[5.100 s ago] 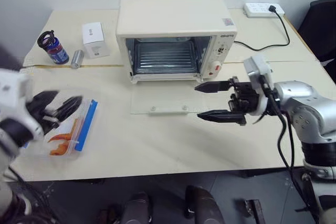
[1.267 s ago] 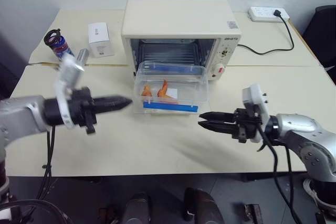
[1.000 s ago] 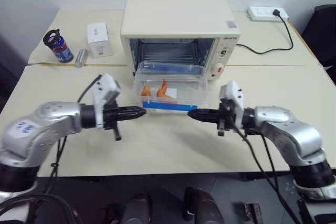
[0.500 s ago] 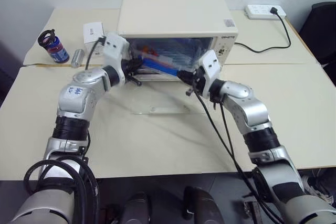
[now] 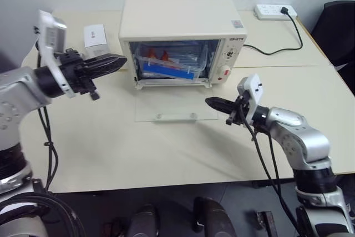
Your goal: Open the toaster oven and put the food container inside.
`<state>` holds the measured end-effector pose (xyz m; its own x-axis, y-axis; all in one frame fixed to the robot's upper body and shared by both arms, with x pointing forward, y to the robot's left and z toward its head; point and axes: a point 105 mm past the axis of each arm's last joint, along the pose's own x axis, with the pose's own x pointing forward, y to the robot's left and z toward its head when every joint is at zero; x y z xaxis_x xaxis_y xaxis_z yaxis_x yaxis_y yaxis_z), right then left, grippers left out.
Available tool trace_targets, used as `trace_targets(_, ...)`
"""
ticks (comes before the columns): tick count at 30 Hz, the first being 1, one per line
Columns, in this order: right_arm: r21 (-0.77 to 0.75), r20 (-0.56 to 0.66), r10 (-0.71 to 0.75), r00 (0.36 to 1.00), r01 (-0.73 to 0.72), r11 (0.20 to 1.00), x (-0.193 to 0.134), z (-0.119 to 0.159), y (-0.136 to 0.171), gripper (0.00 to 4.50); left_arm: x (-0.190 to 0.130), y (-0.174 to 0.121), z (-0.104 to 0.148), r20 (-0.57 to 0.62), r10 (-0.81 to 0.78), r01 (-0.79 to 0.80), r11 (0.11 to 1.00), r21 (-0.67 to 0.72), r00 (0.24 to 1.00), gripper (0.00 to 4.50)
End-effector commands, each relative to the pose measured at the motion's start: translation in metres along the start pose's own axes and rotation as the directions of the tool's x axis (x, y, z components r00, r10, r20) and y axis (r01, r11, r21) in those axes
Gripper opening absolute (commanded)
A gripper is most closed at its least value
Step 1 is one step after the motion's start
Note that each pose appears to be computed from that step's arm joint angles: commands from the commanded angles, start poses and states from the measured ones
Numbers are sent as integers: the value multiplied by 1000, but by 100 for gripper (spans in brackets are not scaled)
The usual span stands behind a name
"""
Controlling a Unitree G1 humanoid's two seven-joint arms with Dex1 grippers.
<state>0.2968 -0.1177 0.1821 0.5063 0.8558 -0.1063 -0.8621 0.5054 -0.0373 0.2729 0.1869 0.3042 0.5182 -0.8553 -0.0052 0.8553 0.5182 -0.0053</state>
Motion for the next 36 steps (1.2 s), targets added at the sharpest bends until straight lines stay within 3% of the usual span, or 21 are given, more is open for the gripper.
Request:
trace_targets(1, 39, -64, 32, 997, -29, 999, -22, -10, 18, 0, -24, -20, 6, -53, -60, 62, 998, 29, 997, 87)
trace_targets(5, 62, -140, -71, 988, 80, 995, -24, -39, 13, 0, -35, -27, 2, -125, -75, 81, 996, 36, 989, 213)
trace_targets(13, 118, -99, -288, 953, 298, 947, 1, -62, -20, 0, -38, -29, 3, -160, -73, 84, 995, 62, 984, 440)
trace_targets(17, 129, -60, -342, 938, 347, 929, 18, -64, -36, 0, -40, -26, 1, -183, -44, 62, 994, 95, 982, 446)
trace_targets(21, 126, 46, -314, 948, 306, 944, 23, -35, -42, 0, -41, -24, 2, -178, -32, 52, 993, 106, 984, 446)
trace_targets(25, 92, 228, -229, 946, 214, 973, 5, 38, -44, 0, -43, -18, 4, -164, -2, 22, 992, 121, 987, 446)
trace_targets(27, 81, 274, -219, 937, 204, 976, -2, 61, -47, 0, -43, -16, 3, -158, 5, 15, 992, 126, 987, 446)
trace_targets(31, 27, 292, -224, 930, 225, 974, -17, 93, -57, 0, -42, -14, 3, -145, 12, 7, 991, 131, 989, 446)
trace_targets(36, -40, 197, -151, 969, 162, 986, -39, 93, -53, 0, -45, -11, 6, -129, 25, -8, 991, 134, 991, 446)
